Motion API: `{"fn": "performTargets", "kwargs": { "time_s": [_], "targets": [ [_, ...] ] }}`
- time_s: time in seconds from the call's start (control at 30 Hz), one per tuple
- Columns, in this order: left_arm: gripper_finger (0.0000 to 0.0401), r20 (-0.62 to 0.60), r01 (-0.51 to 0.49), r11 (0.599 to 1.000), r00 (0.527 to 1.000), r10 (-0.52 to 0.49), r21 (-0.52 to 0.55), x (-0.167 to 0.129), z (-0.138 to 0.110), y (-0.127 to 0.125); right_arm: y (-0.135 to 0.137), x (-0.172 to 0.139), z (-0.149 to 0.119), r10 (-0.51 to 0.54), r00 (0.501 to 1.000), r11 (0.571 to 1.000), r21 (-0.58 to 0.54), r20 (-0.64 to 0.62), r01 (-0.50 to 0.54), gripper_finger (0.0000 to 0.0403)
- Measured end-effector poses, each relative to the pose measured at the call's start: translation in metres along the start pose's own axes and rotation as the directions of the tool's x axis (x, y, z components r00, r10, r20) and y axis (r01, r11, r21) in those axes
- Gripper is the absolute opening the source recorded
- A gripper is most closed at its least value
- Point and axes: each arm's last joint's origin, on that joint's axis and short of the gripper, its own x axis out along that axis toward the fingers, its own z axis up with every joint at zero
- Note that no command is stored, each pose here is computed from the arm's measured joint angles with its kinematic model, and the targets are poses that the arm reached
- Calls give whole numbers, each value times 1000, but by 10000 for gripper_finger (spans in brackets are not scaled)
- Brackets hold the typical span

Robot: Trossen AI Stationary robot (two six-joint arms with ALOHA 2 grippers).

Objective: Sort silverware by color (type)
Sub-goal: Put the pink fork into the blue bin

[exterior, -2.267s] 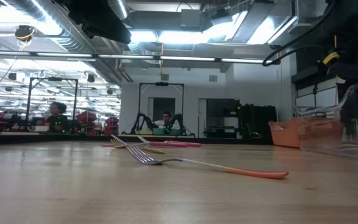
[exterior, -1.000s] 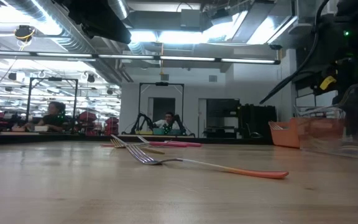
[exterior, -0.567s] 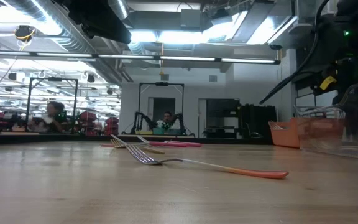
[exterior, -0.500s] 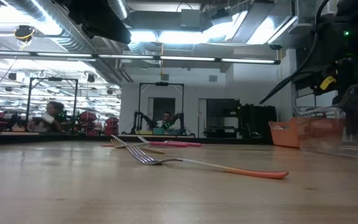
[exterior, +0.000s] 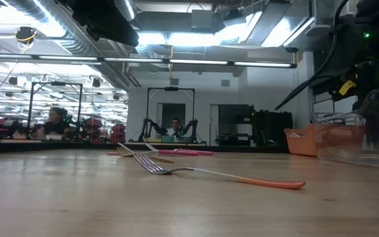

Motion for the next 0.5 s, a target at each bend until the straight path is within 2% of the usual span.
{"fn": "performTargets", "kwargs": {
  "time_s": [0.5],
  "targets": [
    [85, 0, 0, 1000, 1000, 0, 0, 0, 0, 0, 0, -5, -1, 12, 999, 998, -56, -53, -15, 60]
  ]
}}
